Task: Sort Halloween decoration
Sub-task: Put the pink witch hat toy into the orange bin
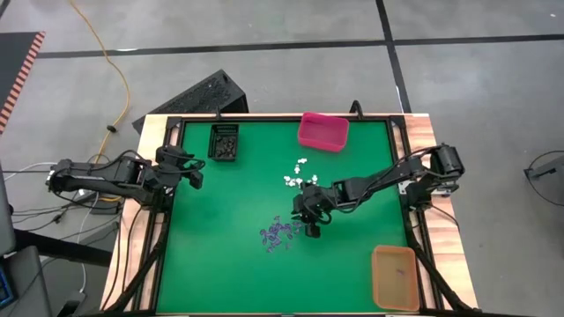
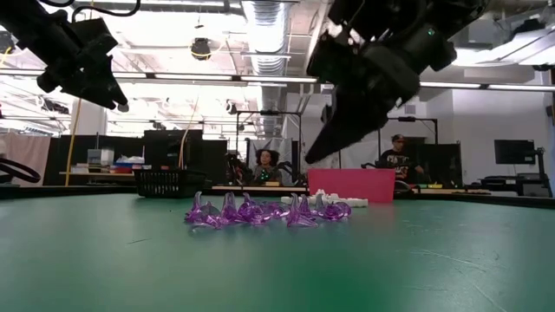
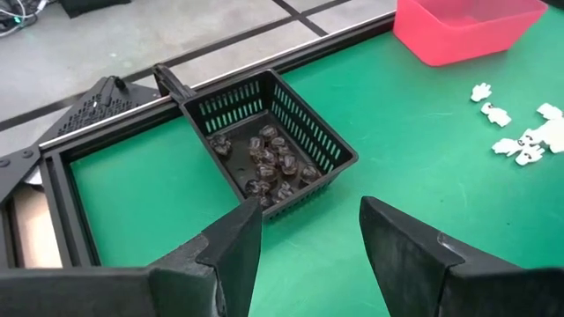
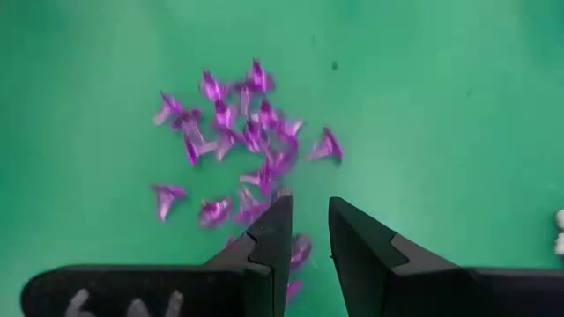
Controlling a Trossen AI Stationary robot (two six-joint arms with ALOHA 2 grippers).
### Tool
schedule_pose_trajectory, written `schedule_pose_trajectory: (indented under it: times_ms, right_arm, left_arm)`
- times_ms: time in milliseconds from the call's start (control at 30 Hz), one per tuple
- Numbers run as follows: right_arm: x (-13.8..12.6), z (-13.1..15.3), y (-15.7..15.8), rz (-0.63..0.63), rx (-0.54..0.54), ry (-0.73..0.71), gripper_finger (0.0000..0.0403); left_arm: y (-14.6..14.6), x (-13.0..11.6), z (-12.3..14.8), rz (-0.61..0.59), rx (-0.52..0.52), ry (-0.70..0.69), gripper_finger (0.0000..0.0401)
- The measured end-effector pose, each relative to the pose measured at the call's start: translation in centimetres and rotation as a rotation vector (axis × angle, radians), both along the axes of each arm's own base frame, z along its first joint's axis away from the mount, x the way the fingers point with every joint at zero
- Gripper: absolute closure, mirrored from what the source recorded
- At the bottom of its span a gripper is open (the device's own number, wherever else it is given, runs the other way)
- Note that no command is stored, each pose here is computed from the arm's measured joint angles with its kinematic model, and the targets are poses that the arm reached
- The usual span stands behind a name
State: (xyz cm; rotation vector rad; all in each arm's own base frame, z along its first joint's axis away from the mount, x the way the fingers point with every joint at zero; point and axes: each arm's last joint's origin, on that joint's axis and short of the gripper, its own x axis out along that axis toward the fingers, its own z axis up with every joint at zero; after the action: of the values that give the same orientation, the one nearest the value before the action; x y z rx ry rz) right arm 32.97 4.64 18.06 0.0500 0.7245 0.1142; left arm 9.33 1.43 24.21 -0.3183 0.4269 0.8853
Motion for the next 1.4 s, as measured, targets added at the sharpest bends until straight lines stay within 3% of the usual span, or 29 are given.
schedule_pose_trajectory:
  times_ms: [267,933,1200,1400]
  right_arm:
    - [0.5,-1.8,1.0,0.030,0.002,0.033,0.0294]
    - [0.2,-2.1,0.8,0.063,-0.038,0.061,0.0294]
    - [0.4,-1.9,-0.4,0.230,0.006,0.038,0.0294]
    - [-0.1,-2.4,-1.2,0.230,0.057,0.118,0.0297]
  left_arm:
    - [0.0,0.0,0.0,0.010,-0.011,-0.013,0.0218]
    - [0.0,0.0,0.0,0.020,-0.005,-0.017,0.0218]
    - [0.1,-0.1,0.0,0.031,0.020,-0.007,0.0218]
    - [0.1,-0.1,0.0,0.032,0.016,-0.011,0.0218]
